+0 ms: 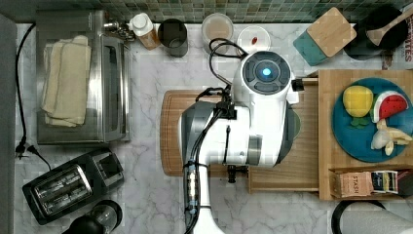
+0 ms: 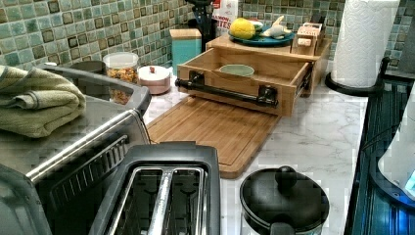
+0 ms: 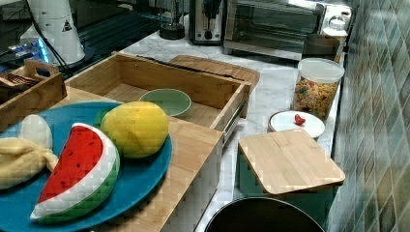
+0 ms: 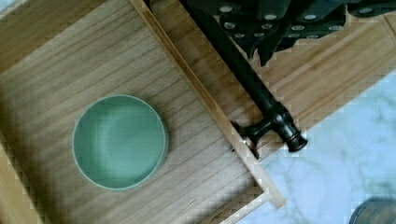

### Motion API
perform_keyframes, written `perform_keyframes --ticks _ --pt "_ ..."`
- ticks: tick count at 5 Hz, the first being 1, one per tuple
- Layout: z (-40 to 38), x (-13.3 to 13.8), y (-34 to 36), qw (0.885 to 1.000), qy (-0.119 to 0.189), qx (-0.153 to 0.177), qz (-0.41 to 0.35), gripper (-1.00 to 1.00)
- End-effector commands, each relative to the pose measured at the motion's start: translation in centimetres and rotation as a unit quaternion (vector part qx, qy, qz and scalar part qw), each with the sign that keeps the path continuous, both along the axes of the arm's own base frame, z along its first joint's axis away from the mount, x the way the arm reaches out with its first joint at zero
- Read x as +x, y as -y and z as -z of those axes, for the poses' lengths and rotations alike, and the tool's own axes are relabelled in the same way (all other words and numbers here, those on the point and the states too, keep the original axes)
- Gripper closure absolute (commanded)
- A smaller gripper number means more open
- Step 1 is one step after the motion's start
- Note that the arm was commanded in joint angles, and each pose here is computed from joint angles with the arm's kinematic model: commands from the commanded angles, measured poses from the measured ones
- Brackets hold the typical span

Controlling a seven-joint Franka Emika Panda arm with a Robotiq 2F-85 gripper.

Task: Close the drawer.

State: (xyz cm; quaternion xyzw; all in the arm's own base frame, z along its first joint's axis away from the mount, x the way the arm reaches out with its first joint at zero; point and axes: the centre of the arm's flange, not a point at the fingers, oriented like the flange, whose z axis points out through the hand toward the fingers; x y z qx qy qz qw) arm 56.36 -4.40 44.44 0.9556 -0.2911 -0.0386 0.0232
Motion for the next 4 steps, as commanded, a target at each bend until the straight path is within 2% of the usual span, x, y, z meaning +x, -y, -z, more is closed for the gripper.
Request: perform_keyframes --ticks 1,2,3,4 --pt "-2.2 -3.7 -13.0 0.981 0.062 0.028 -0.181 1.00" --pt "0.8 -3.6 -13.3 0.972 0.026 0.019 -0.233 1.00" --pt "5.3 -3.5 -13.1 0.963 -0.004 -0.015 -0.270 1.00" --pt "8.4 -3.4 -13.6 0.957 -0.014 -0.033 -0.289 1.00"
